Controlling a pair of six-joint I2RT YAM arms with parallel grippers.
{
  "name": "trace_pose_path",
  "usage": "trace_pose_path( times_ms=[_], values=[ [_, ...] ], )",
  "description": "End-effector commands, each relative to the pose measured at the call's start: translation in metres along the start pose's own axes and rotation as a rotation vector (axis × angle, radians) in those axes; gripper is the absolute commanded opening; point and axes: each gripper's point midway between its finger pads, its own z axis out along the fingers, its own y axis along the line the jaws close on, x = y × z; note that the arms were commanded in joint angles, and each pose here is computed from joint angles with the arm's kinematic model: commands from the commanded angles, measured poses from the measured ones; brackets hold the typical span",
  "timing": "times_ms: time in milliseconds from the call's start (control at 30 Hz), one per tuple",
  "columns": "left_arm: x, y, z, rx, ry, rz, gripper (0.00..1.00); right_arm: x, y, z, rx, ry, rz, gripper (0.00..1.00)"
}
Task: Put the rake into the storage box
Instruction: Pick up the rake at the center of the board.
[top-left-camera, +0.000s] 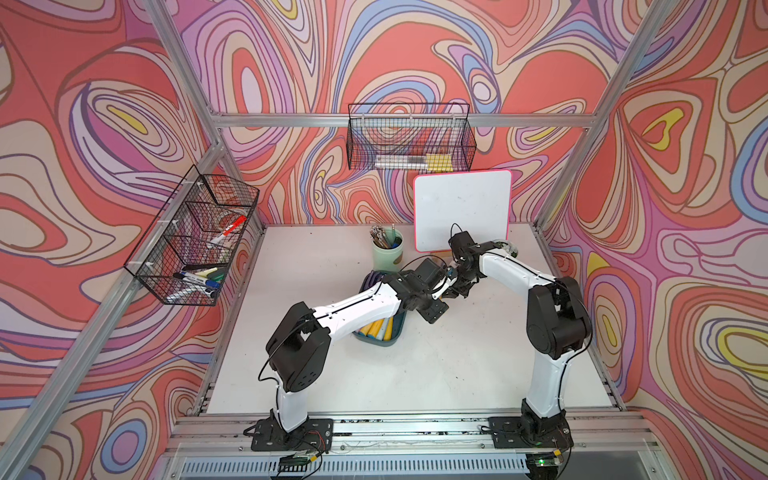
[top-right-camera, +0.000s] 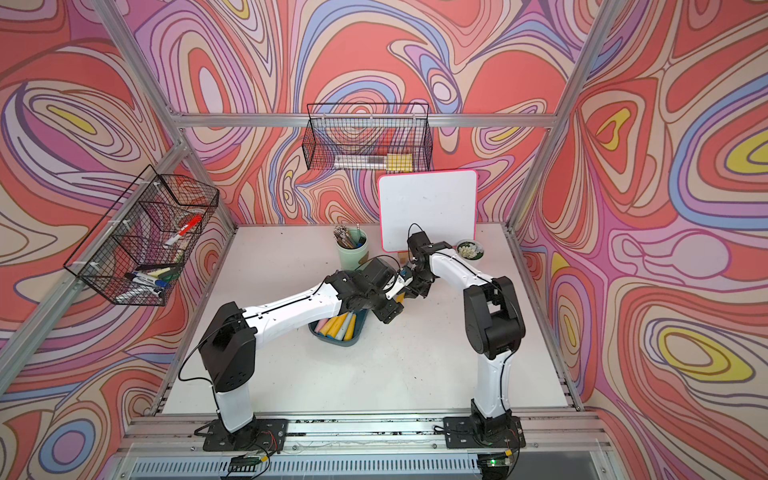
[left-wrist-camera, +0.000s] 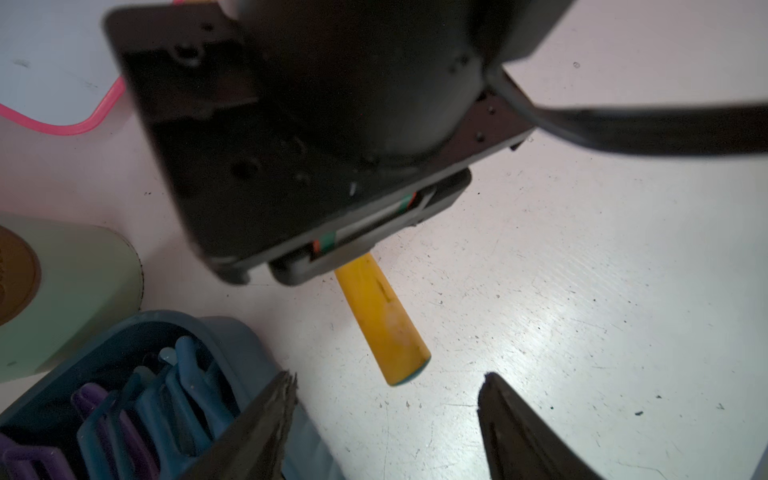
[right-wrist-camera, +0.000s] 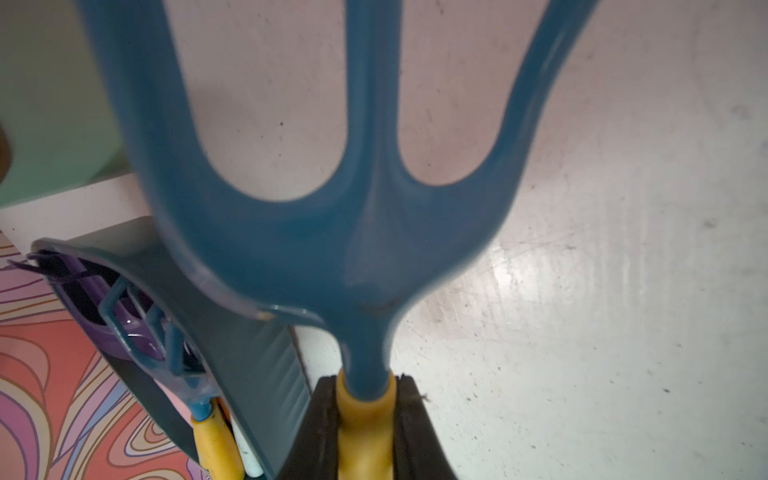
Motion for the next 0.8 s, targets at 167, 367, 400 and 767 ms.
trace_pose_path(
  times_ms=[167, 367, 400, 767],
  values=[
    [-0.003, 0.007, 0.021, -0.053, 0.009, -0.017, 0.65, 0.002, 0.028, -0.031, -0.081, -0.037, -0.026, 0.00],
    [0.004, 0.014, 0.029, -0.094, 0.026, -0.028, 0.60, 0.003, 0.038, -0.041, -0.121, -0.040, -0.023, 0.00],
    [0.004, 0.016, 0.030, -0.106, 0.025, -0.026, 0.57, 0.002, 0.039, -0.042, -0.124, -0.043, -0.026, 0.00],
    [0.008, 0.020, 0.036, -0.132, 0.012, -0.025, 0.29, 0.005, 0.051, -0.052, -0.179, -0.038, -0.018, 0.00]
  ],
)
